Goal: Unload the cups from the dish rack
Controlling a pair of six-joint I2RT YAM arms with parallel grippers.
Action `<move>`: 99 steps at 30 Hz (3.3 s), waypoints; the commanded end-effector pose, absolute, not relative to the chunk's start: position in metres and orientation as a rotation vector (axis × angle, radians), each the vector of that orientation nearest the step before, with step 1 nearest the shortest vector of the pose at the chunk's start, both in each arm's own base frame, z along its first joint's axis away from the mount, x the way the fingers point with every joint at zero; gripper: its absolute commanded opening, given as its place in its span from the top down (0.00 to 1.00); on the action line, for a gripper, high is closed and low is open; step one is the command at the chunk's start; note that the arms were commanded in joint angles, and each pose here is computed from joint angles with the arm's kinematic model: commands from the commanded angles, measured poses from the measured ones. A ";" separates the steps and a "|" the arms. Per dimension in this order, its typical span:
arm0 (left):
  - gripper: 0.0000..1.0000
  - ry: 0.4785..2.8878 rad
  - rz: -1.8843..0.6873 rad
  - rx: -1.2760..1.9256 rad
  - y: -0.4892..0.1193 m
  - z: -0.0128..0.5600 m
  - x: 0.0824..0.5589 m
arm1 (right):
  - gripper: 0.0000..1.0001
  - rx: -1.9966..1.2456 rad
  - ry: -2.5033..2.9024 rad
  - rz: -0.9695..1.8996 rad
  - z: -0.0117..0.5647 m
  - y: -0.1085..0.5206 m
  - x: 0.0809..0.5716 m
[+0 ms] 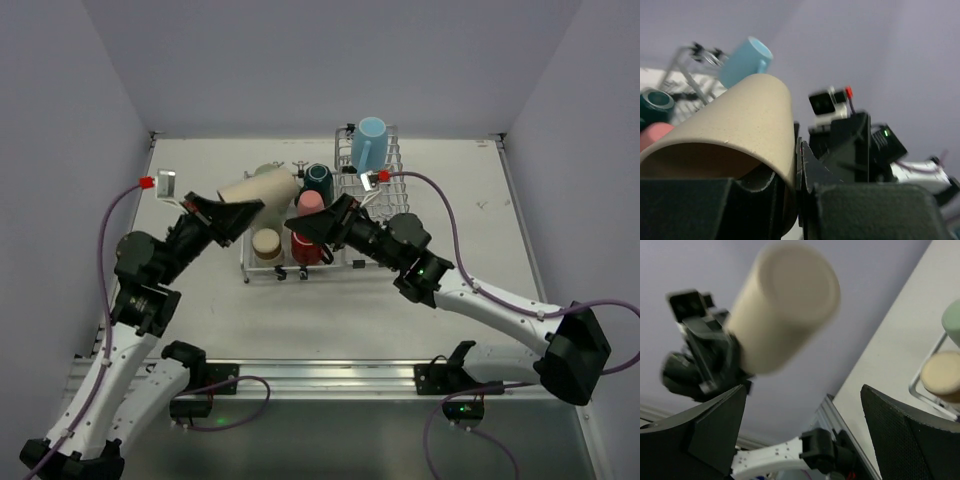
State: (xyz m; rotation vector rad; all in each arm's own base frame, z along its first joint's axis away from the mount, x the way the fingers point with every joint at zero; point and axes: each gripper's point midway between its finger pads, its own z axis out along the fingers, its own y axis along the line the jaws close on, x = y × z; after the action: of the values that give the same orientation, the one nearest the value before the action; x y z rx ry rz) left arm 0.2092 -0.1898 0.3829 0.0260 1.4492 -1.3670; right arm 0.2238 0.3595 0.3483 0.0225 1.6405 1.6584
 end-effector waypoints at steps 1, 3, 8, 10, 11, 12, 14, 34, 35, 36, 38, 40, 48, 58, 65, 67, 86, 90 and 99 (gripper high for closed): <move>1.00 1.514 -0.905 -0.109 -0.143 0.394 0.258 | 0.01 -0.040 1.699 1.547 0.335 0.357 0.218; 1.00 1.625 -0.684 -0.161 -0.122 0.383 0.286 | 0.01 -0.057 1.737 1.484 0.326 0.348 0.216; 1.00 1.850 -0.190 -0.235 -0.071 0.349 0.338 | 0.01 -0.081 1.819 1.342 0.299 0.329 0.212; 1.00 1.952 -0.085 -0.247 -0.056 0.325 0.359 | 0.01 -0.122 1.820 1.309 0.300 0.323 0.207; 1.00 1.974 -0.070 -0.248 -0.051 0.325 0.362 | 0.01 -0.144 1.844 1.292 0.297 0.320 0.203; 1.00 1.994 -0.042 -0.263 -0.043 0.319 0.368 | 0.01 -0.183 1.843 1.270 0.297 0.318 0.201; 1.00 2.061 0.008 -0.301 -0.020 0.300 0.382 | 0.01 -0.236 1.861 1.250 0.301 0.314 0.193; 1.00 2.554 0.291 -0.399 0.053 0.125 0.456 | 0.01 -0.484 1.810 1.091 0.304 0.291 0.137; 1.00 2.560 0.266 -0.401 0.052 0.126 0.460 | 0.01 -0.483 1.812 1.082 0.304 0.290 0.138; 1.00 2.573 0.263 -0.406 0.054 0.122 0.460 | 0.01 -0.487 1.813 1.076 0.303 0.290 0.138; 1.00 2.586 0.243 -0.418 0.058 0.116 0.464 | 0.01 -0.495 1.819 1.066 0.302 0.291 0.139; 0.99 2.597 0.229 -0.437 0.062 0.111 0.464 | 0.01 -0.499 1.820 1.067 0.303 0.292 0.139; 0.57 2.613 0.153 -0.475 0.071 0.103 0.464 | 0.01 -0.480 1.824 1.009 0.307 0.288 0.147; 0.22 2.460 0.107 -0.499 0.072 0.161 0.473 | 0.01 -0.478 1.781 0.948 0.337 0.274 0.152; 0.09 2.218 -0.018 -0.494 0.059 0.246 0.476 | 0.01 -0.424 1.749 0.847 0.359 0.259 0.170; 0.08 2.142 -0.078 -0.478 0.051 0.270 0.473 | 0.01 -0.415 1.752 0.829 0.364 0.256 0.175; 0.03 1.648 -0.822 0.332 -0.274 0.408 0.332 | 0.01 0.004 1.674 0.610 0.399 0.151 0.238; 0.00 1.607 -0.765 0.425 -0.324 0.419 0.334 | 0.01 0.045 1.656 0.601 0.398 0.137 0.235; 0.00 1.626 -0.511 0.437 -0.369 0.417 0.398 | 0.01 0.039 1.648 0.621 0.391 0.130 0.226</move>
State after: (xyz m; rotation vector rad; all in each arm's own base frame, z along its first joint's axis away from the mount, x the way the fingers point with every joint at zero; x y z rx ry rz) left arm 0.3703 -0.3781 0.3955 0.4875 1.6705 -0.6672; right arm 0.2265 0.1255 0.3974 0.0555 1.6319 0.5999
